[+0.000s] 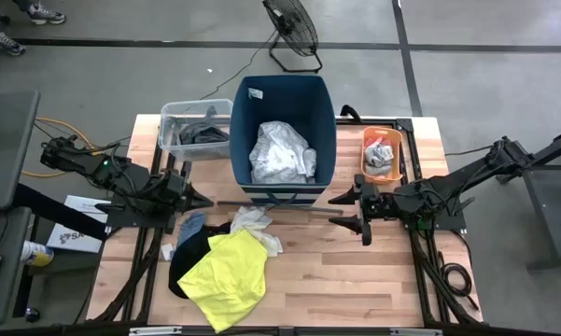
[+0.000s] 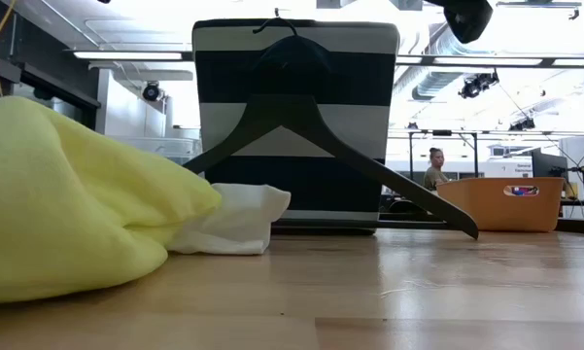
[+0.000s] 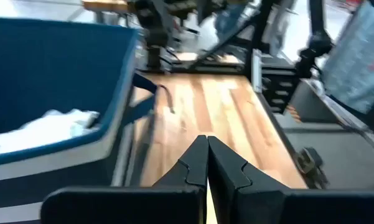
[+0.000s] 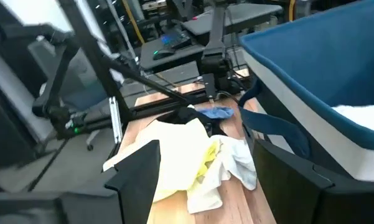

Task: Pick & Place Cloths
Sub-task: Put the yellow shirt into the blue laundry organizer

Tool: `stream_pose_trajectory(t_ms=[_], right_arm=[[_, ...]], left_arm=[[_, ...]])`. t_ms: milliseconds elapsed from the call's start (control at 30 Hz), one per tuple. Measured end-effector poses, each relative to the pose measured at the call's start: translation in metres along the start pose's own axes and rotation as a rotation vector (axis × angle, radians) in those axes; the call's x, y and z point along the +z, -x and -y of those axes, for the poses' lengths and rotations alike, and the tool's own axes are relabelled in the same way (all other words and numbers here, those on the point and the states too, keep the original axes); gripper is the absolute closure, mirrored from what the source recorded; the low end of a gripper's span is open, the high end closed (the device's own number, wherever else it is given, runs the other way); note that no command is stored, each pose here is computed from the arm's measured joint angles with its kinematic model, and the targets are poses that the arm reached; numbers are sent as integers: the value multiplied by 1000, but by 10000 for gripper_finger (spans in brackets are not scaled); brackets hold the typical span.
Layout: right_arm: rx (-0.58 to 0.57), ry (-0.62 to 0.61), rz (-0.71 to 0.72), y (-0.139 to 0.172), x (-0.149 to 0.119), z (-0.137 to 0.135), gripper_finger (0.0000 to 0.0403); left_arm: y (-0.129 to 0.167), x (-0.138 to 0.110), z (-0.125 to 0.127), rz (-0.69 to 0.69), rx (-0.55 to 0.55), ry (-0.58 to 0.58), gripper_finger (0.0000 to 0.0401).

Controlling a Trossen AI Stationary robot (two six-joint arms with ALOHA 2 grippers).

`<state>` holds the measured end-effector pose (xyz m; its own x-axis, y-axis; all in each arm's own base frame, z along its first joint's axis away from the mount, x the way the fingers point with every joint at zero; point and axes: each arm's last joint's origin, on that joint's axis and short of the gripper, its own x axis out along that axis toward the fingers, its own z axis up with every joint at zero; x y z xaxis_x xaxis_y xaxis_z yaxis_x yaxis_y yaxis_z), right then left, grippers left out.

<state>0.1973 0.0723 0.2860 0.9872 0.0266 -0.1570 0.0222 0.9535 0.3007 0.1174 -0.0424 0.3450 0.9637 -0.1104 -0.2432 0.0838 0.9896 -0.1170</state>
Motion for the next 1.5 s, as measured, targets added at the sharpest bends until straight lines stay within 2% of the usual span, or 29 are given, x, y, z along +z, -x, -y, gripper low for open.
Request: stream_pose_trajectory(t_ms=[100,333,433,633,933,1167,1300,1500], right_arm=[[12,59,-4,0,0,0,156],[14,169,-1,1,0,0,156],[29,158,12,7,3,-2,156],[38,148,-15,26,6,0,156],[10,121,-30,37,7,5,156],[10,124,-32,37,7,5,156],[10,124,-32,37,7,5,156],[10,124,-31,37,7,5,156]], left_arm=[[-5,-1,2,-26,-37,-6,401],[-22,-8,6,-113,-19,30,379],[-28,-11,8,-153,-16,62,356],[-36,-16,13,-229,-104,99,323],[-54,-29,20,-380,-199,98,318],[-74,-40,25,-473,-224,11,311],[-85,-47,28,-524,-270,-39,278],[-99,-60,38,-597,-400,-163,196]])
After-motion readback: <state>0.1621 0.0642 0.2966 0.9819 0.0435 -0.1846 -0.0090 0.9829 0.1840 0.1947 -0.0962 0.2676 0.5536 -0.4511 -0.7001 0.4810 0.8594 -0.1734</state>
